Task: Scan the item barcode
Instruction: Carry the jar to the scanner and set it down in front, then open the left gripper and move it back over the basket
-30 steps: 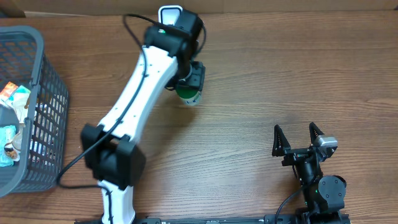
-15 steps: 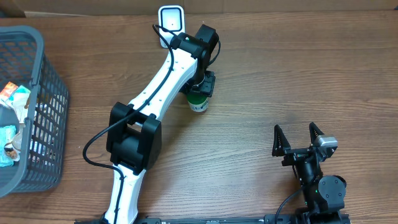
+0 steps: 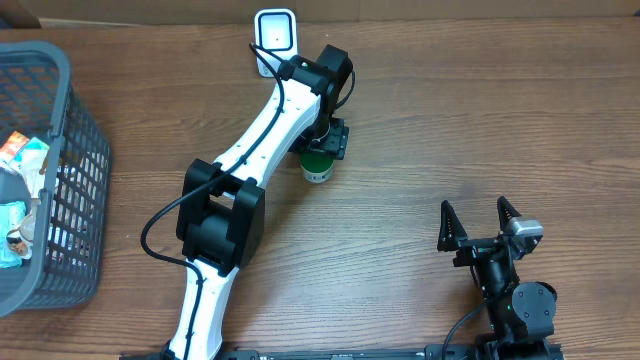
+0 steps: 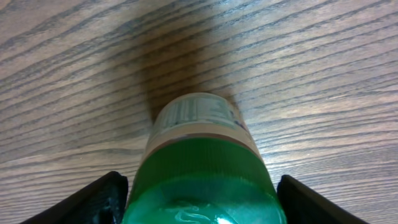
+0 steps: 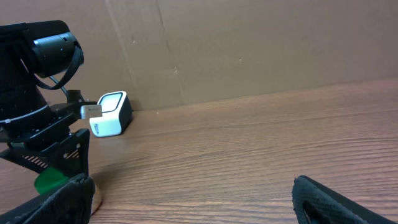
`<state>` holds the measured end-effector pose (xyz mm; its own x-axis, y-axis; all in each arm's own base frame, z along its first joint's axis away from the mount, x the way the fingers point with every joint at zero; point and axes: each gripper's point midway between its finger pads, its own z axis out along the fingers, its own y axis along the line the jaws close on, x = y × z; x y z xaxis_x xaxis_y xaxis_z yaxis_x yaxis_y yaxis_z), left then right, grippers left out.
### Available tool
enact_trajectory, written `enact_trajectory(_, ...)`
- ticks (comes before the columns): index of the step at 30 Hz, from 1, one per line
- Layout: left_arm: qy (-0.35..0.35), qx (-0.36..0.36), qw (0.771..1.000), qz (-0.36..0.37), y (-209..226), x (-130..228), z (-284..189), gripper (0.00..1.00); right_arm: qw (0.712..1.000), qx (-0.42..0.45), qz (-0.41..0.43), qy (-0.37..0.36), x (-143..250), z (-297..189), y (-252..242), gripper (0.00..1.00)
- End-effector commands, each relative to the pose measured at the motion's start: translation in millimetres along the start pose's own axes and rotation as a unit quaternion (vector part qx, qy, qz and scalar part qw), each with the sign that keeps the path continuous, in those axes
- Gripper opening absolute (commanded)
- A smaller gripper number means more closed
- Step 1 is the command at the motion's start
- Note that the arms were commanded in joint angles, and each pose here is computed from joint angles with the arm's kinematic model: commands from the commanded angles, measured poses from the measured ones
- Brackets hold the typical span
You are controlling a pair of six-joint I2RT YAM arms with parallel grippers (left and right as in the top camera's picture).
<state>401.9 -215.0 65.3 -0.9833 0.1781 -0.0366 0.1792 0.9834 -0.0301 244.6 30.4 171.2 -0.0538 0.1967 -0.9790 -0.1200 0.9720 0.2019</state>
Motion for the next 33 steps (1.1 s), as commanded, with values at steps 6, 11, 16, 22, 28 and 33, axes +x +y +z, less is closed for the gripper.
enact_trajectory(6, -0.062, 0.019, 0.998, -0.014, 2, -27, -70, 0.92, 1.0, -0.002, -0.002, -0.002, 2, 0, 0, 1.0)
enact_trajectory(11, -0.133, 0.038, 0.99, -0.025, 9, -35, -151, 0.93, 1.0, -0.002, -0.002, -0.002, 2, 0, 0, 1.0)
enact_trajectory(16, -0.226, 0.066, 0.971, -0.037, 36, -31, -236, 1.0, 1.0, -0.002, -0.002, -0.002, 2, 0, 0, 1.0)
enact_trajectory(22, -0.329, 0.073, 0.934, -0.117, 104, -6, -322, 1.0, 1.0, -0.002, -0.002, -0.002, 2, 0, 0, 1.0)
enact_trajectory(28, -0.41, 0.033, 0.885, -0.217, 197, 43, -385, 1.0, 1.0, -0.002, -0.002, -0.002, 2, 0, 0, 1.0)
enact_trajectory(33, -0.437, -0.011, 0.842, -0.316, 278, 85, -406, 0.99, 1.0, -0.002, -0.002, -0.002, 2, 0, 0, 1.0)
